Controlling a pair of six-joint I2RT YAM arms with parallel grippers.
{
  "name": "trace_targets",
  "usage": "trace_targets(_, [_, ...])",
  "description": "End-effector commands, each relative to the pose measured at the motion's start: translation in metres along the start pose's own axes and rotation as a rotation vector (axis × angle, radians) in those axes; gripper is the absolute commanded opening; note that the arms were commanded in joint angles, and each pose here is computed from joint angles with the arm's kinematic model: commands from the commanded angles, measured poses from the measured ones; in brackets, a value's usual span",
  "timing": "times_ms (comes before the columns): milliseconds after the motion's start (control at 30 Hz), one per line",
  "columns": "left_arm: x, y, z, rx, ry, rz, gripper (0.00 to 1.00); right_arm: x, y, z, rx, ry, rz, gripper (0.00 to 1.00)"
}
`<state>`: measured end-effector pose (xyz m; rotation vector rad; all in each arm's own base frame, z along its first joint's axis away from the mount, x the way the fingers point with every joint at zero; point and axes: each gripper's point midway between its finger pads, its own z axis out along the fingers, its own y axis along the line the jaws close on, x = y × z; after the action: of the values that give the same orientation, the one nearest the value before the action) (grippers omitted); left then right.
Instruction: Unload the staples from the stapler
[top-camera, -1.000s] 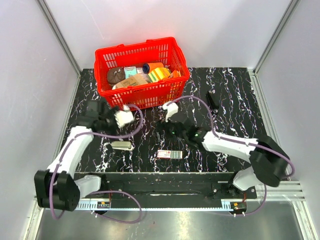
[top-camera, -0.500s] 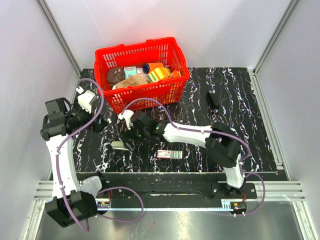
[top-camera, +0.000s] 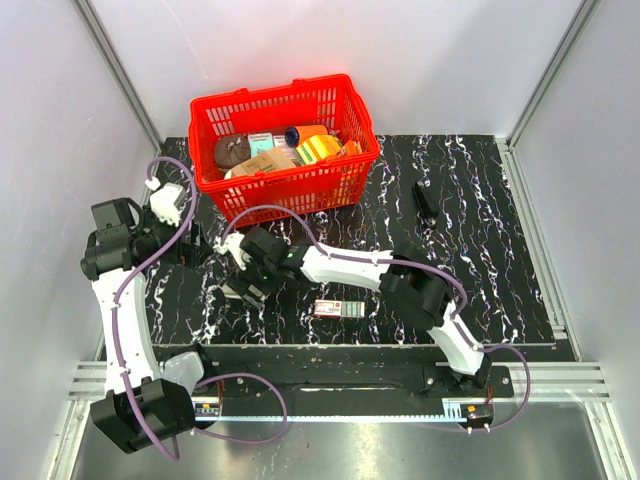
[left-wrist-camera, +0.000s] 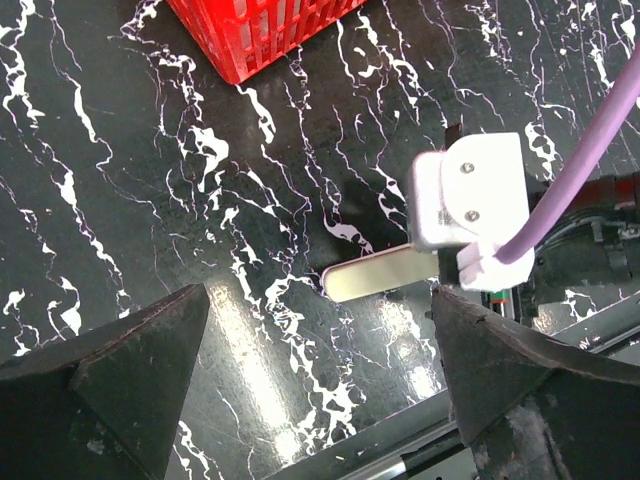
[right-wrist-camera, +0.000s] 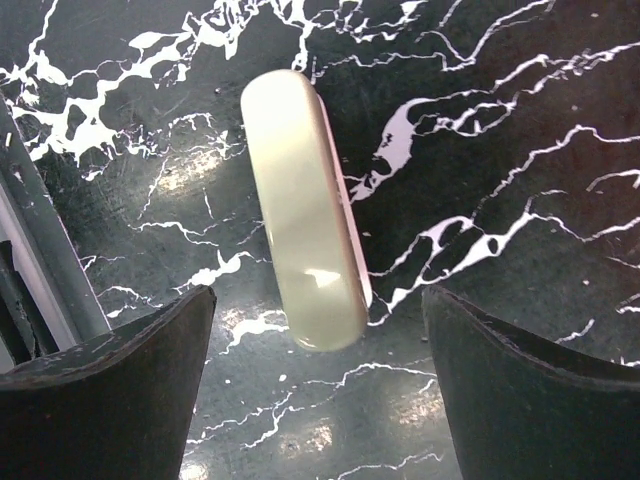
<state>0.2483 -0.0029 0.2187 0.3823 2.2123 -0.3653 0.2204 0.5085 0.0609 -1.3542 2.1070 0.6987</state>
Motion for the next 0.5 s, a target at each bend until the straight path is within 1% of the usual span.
trace_targets(0, [0.009, 0.004, -0.001, -0.038, 0.024, -0.027, 0.99, -0.014, 0.012, 0.006, -0.008, -0.014, -0.079, 0.89])
trace_targets(133, [0.015, 0.007, -0.001, -0.056, 0.039, -0.026, 0.99, -0.015, 0.010, 0.011, -0.003, -0.008, -0.093, 0.84])
trace_targets(167, [0.016, 0.007, 0.000, -0.052, 0.040, -0.029, 0.97, -0.015, 0.010, 0.012, -0.001, -0.008, -0.095, 0.82])
trace_targets(200, [0.016, 0.007, 0.000, -0.055, 0.039, -0.034, 0.92, -0.015, 0.010, 0.012, 0.002, -0.010, -0.099, 0.79])
trace_targets(267, [0.018, 0.008, 0.001, -0.057, 0.045, -0.058, 0.87, -0.017, 0.009, 0.012, 0.005, -0.013, -0.101, 0.74])
trace_targets(367, [0.021, 0.008, 0.003, -0.058, 0.053, -0.071, 0.83, -0.018, 0.009, 0.011, 0.002, -0.016, -0.098, 0.63])
trace_targets(467, [0.025, 0.011, 0.004, -0.070, 0.062, -0.075, 0.82, -0.022, 0.009, 0.010, 0.005, -0.025, -0.095, 0.46])
